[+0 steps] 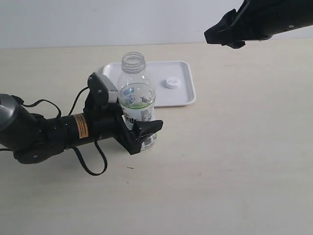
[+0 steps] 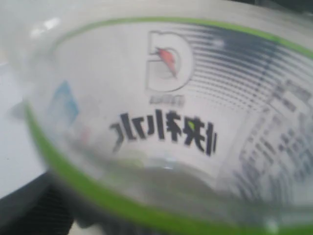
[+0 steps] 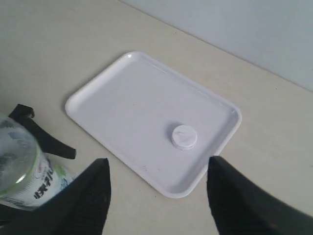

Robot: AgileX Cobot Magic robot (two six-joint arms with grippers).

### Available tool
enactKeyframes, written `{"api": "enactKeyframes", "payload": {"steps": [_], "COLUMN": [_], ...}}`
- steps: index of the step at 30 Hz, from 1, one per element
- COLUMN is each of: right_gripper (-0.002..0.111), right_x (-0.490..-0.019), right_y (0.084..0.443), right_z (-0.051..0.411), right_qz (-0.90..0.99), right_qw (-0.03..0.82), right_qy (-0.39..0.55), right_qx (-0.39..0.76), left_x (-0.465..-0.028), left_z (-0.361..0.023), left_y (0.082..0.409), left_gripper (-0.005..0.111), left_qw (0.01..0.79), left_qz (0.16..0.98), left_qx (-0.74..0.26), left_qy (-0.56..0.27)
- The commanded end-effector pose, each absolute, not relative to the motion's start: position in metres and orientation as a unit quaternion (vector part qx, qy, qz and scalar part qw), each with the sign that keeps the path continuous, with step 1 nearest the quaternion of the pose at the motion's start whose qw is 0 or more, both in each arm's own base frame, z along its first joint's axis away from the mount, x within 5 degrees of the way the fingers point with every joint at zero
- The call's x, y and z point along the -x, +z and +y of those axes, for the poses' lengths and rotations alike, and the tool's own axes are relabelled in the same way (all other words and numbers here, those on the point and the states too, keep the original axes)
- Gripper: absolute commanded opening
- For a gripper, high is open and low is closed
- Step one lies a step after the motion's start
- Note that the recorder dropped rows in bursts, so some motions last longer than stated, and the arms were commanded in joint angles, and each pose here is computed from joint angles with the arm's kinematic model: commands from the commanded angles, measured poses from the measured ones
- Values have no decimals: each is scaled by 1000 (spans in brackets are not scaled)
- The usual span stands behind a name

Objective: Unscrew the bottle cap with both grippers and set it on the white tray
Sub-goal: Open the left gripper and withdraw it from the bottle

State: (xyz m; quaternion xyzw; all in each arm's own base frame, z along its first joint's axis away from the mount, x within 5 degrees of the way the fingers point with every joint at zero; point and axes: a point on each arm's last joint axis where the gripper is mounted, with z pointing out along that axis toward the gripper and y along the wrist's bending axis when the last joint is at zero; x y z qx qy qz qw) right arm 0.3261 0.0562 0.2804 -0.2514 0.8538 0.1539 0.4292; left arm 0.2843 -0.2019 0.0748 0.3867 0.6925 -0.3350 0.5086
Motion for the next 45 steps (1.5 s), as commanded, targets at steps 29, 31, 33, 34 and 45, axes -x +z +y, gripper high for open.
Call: {"api": "enactKeyframes", "payload": {"steps": [29,31,33,34,45], "right_gripper": [57,57,57,57,57], "right_x": [-314,-314,-314,-314,-315], "right_y": [292,291,291,291,292], "right_z": [63,63,63,63,62], "right_qz": [840,843,845,845,845], "right_qw": [427,423,422,422,426], "right_qy": [192,200,203,202,196], "right_qx": [274,264,260,260,257], "left_x": [-205,-198,-191,-187,-161], "left_z": [-135,-129,-122,-118,-99], "left_y": [137,147,157,161,191], "left_gripper": [69,57,43,34,0], "left_qw": [534,551,570,579,642], "left_qz": [734,731,727,725,689], "left_qx": [-327,-309,-289,-276,-230], "left_qy": [-264,-258,-252,-249,-245]}}
